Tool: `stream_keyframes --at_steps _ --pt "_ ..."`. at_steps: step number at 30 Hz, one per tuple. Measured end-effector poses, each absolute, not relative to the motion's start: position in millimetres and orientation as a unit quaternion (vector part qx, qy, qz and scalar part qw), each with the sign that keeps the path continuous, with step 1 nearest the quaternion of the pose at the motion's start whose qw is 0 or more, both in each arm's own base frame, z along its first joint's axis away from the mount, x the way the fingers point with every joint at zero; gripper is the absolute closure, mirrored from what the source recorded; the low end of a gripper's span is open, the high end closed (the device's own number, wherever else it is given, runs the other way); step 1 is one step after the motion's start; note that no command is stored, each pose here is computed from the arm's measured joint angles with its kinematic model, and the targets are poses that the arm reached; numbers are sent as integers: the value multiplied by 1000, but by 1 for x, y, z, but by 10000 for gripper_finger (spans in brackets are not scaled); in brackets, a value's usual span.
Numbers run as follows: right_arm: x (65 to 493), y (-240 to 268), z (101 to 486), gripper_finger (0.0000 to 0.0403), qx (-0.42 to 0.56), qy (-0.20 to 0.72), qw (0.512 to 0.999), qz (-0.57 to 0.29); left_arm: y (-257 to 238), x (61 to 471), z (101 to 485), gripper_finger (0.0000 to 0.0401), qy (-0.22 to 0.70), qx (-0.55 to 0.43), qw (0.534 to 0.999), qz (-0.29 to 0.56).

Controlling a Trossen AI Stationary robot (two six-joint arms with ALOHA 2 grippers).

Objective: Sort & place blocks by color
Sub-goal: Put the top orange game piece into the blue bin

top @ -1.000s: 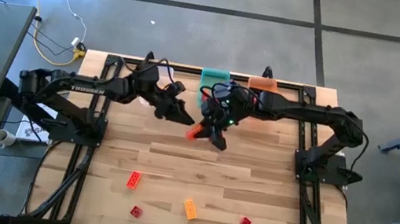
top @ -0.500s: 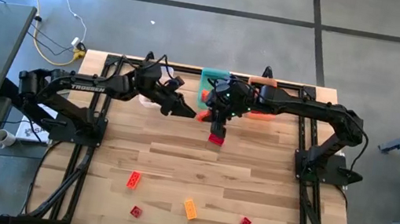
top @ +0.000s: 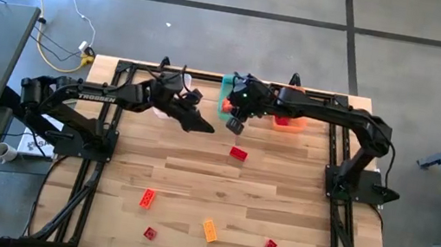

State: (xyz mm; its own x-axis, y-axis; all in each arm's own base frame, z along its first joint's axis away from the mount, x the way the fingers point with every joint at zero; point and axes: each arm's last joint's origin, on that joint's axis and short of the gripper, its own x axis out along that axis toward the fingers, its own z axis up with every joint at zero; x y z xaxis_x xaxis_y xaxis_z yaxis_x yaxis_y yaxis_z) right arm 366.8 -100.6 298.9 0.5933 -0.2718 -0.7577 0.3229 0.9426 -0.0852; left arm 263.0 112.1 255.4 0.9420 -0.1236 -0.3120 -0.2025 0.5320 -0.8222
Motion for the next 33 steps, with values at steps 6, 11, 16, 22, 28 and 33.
stream_keyframes --at_steps 6,11,16,22,28,33 --pt "370 -117 283 329 47 438 873 -210 107 261 243 201 214 -472 852 80" --pt "372 -130 266 329 58 461 857 -223 99 258 234 201 255 -459 841 130" --pt "376 -142 247 329 78 480 841 -238 88 258 227 201 289 -449 831 159" --pt "378 -153 230 329 89 498 827 -247 69 257 220 201 335 -427 820 183" --pt "379 -161 218 329 104 505 818 -256 47 255 215 201 379 -415 803 202" --pt "379 -166 209 329 121 511 810 -263 25 252 210 201 416 -403 787 212"
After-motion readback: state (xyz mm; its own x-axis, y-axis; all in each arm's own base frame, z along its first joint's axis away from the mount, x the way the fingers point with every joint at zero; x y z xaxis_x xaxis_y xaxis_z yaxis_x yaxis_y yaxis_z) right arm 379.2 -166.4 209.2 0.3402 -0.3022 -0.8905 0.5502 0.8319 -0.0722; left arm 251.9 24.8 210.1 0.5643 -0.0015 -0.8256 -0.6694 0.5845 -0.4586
